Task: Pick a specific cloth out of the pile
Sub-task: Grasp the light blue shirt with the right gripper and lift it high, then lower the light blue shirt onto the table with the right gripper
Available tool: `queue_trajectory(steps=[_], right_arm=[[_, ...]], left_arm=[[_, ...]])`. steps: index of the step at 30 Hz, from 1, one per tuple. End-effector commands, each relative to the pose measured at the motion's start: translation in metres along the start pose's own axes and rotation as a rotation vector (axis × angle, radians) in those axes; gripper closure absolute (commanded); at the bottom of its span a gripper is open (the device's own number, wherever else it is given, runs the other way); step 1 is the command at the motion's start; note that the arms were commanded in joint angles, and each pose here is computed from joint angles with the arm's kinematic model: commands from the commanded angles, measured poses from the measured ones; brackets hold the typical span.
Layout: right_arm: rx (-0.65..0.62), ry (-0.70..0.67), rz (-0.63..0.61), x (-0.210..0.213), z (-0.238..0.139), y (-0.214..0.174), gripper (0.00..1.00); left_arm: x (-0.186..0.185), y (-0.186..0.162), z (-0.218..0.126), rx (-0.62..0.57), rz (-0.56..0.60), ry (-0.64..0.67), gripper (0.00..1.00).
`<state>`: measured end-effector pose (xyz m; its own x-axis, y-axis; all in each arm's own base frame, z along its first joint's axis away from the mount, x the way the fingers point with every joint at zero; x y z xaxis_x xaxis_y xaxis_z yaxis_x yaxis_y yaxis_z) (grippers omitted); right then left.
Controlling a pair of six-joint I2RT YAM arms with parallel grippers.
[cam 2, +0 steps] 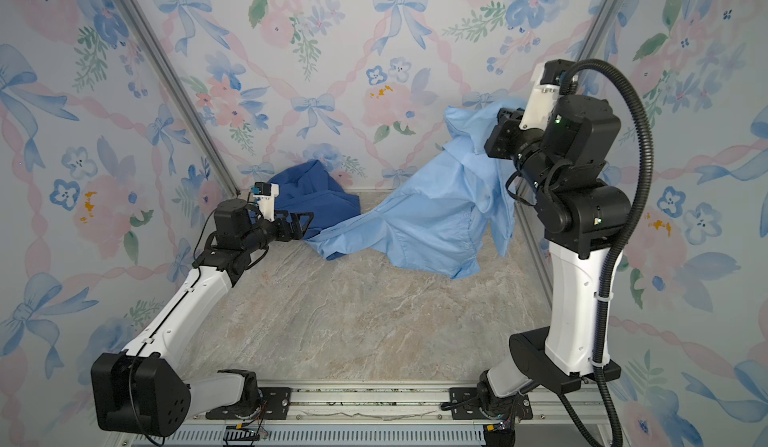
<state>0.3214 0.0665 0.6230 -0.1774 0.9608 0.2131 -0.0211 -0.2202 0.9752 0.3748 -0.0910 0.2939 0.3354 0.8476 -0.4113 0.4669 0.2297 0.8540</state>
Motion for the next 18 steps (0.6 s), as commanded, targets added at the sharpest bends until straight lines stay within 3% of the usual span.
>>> queue_trajectory(steps=[1, 4, 8, 10, 14, 18], right_arm=[[-0.336, 0.290, 0.304, 0.034, -0.004, 0.060, 1.00], [-0.462, 0.425, 0.559, 0.041, 0.007, 0.074, 1.00], [-0.501, 0.572, 0.631, 0.080, 0.029, 0.083, 1.00], [-0.587, 0.632, 0.573, 0.113, 0.018, 0.101, 1.00], [-0.796, 0.540, 0.306, 0.162, -0.022, 0.119, 1.00], [-0.922, 0.375, 0.271, 0.146, -0.049, 0.137, 1.00]], left_arm=[[-0.006, 0.008, -0.009, -0.037, -0.003, -0.032, 0.02], [-0.006, 0.010, -0.012, -0.049, 0.006, -0.030, 0.02], [-0.006, 0.013, -0.017, -0.067, 0.020, -0.017, 0.02], [-0.006, 0.014, -0.019, -0.072, 0.024, -0.012, 0.02], [-0.003, 0.016, -0.021, -0.081, 0.024, -0.003, 0.02], [-0.001, 0.017, -0.023, -0.086, 0.023, 0.004, 0.02]])
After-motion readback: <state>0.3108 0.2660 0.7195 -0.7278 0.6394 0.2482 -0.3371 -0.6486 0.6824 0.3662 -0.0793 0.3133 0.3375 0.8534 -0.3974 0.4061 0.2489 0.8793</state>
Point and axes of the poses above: each gripper's point midway between its finger pads, its own z axis out along the fingers, its own x axis along the line the jaws close on, y = z × x, the point moved 3 cm from there along -z, back along the fingers, and after that the axes turned 4 degrees about -z, right-handed, at the moved point
